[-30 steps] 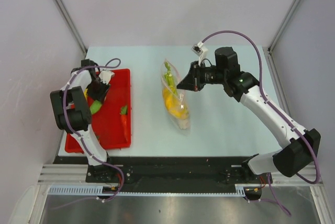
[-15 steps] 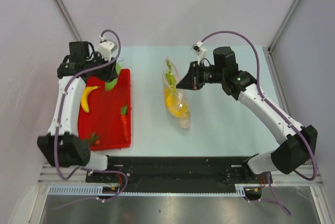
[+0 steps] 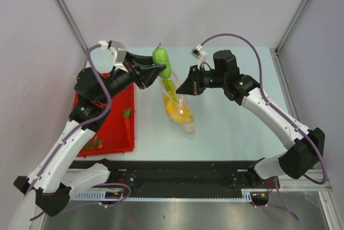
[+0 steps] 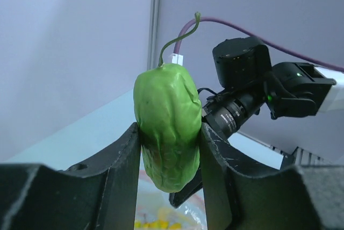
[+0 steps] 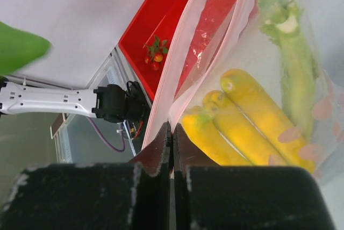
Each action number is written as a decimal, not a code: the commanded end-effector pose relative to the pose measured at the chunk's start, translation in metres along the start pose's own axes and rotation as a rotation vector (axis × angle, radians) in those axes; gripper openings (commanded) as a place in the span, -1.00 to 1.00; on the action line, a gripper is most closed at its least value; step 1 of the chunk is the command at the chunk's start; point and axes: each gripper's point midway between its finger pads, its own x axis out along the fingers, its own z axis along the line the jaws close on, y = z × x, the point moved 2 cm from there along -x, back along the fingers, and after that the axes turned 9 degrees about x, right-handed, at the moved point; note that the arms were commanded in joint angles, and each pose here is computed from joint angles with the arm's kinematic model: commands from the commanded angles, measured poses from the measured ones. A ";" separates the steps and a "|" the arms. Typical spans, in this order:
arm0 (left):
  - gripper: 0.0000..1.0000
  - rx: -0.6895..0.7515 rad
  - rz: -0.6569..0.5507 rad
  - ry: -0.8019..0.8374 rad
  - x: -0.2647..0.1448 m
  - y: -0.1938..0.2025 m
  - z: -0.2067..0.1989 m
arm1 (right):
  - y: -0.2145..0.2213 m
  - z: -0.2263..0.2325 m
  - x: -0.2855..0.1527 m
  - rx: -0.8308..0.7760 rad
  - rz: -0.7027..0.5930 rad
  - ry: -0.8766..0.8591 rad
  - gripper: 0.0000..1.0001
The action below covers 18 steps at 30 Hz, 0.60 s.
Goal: Place the food in the zip-top bag and seal the zipper
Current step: Place the fake vegetable in the zipper food storage bag.
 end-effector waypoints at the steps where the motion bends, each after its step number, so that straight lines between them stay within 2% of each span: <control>1: -1.00 -0.115 -0.029 -0.109 0.024 0.028 0.008 | -0.023 0.024 -0.007 -0.039 -0.072 -0.060 -1.00; 9: -0.97 -0.189 0.084 -0.210 0.021 0.106 0.006 | -0.023 0.040 -0.016 0.002 -0.054 -0.189 -1.00; 18: -0.83 -0.410 0.183 -0.198 0.013 0.140 -0.011 | -0.022 0.035 -0.021 0.041 -0.063 -0.222 -1.00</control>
